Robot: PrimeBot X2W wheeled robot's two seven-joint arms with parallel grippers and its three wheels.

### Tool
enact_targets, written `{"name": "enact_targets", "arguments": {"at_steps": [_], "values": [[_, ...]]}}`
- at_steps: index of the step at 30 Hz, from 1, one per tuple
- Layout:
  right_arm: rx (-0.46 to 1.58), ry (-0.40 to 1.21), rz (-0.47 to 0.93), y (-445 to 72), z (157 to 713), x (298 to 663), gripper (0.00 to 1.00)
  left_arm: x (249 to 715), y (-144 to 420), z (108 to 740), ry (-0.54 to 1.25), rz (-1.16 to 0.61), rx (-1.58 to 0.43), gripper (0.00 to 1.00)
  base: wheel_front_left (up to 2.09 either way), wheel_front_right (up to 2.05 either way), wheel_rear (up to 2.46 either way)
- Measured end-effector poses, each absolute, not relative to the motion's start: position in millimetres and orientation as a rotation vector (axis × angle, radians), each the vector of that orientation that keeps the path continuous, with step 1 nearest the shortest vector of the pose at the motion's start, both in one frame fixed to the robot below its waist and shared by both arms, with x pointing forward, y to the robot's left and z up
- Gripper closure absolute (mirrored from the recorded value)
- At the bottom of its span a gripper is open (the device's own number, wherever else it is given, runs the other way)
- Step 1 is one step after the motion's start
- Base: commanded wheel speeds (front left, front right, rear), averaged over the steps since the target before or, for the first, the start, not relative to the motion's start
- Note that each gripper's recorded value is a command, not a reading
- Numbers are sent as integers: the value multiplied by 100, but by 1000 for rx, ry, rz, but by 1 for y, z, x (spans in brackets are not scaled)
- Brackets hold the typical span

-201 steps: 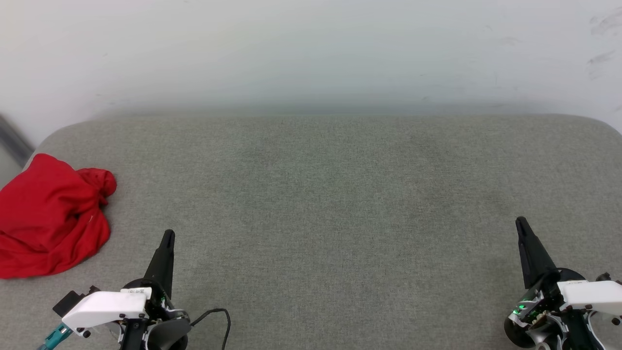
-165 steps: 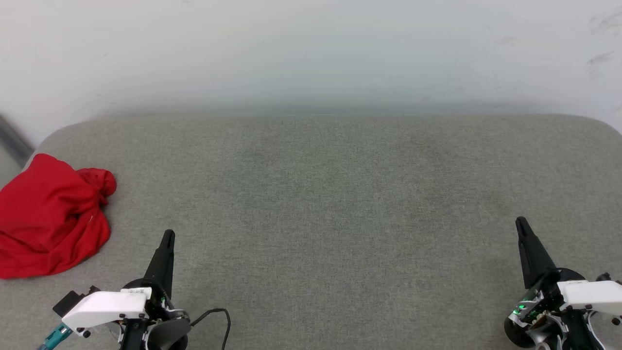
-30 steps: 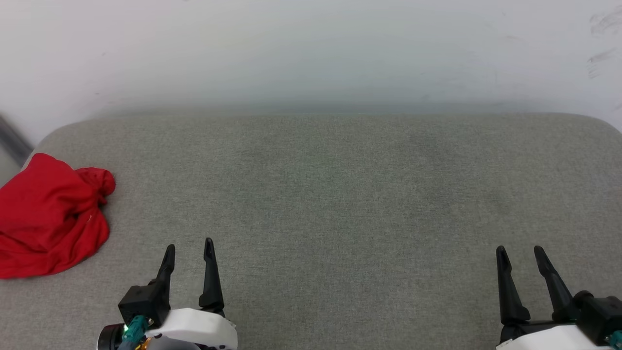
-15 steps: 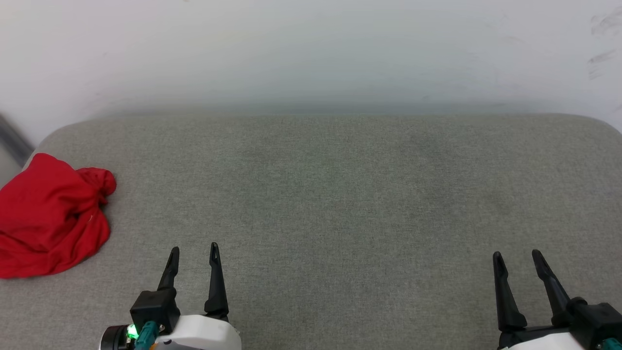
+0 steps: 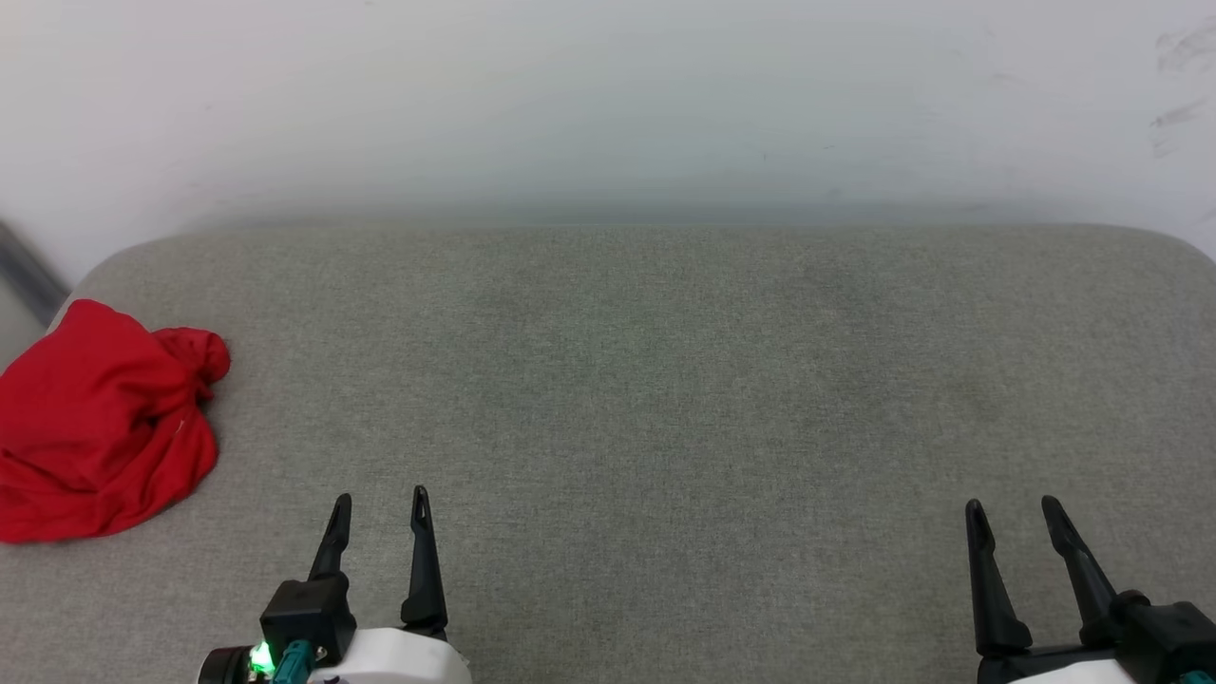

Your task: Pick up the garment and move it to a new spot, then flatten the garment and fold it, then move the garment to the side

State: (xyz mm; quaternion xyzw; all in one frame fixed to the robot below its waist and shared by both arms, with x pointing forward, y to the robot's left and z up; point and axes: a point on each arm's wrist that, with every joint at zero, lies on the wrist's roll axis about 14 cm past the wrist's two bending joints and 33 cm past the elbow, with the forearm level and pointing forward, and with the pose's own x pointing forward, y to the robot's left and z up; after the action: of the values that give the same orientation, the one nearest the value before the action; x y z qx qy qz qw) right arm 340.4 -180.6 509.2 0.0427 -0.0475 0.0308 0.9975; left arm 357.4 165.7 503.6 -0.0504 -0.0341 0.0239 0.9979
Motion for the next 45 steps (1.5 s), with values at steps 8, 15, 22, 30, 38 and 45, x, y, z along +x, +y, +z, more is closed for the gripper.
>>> {"name": "enact_targets", "arguments": {"at_steps": [8, 15, 22, 30, 38, 45], "values": [[106, -86, 56, -182, 506, 340, 0, 357, 168, 500, -56, 55, -107, 0, 0, 0, 0], [99, -83, 66, -179, 505, 341, 0, 355, 171, 498, -50, 68, -102, 0, 0, 0, 0], [84, -88, 114, -165, 508, 348, 0, 350, 183, 500, -60, 110, -87, 0, 0, 0, 0], [72, -91, 211, -134, 510, 362, 0, 339, 214, 505, -76, 211, -74, 0, 0, 0, 0], [65, -80, 336, -93, 506, 377, 0, 315, 252, 505, -77, 346, -55, 0, 0, 0, 0], [60, -77, 441, -58, 504, 386, 0, 289, 281, 504, -73, 462, -49, 0, 0, 0, 0]]}}
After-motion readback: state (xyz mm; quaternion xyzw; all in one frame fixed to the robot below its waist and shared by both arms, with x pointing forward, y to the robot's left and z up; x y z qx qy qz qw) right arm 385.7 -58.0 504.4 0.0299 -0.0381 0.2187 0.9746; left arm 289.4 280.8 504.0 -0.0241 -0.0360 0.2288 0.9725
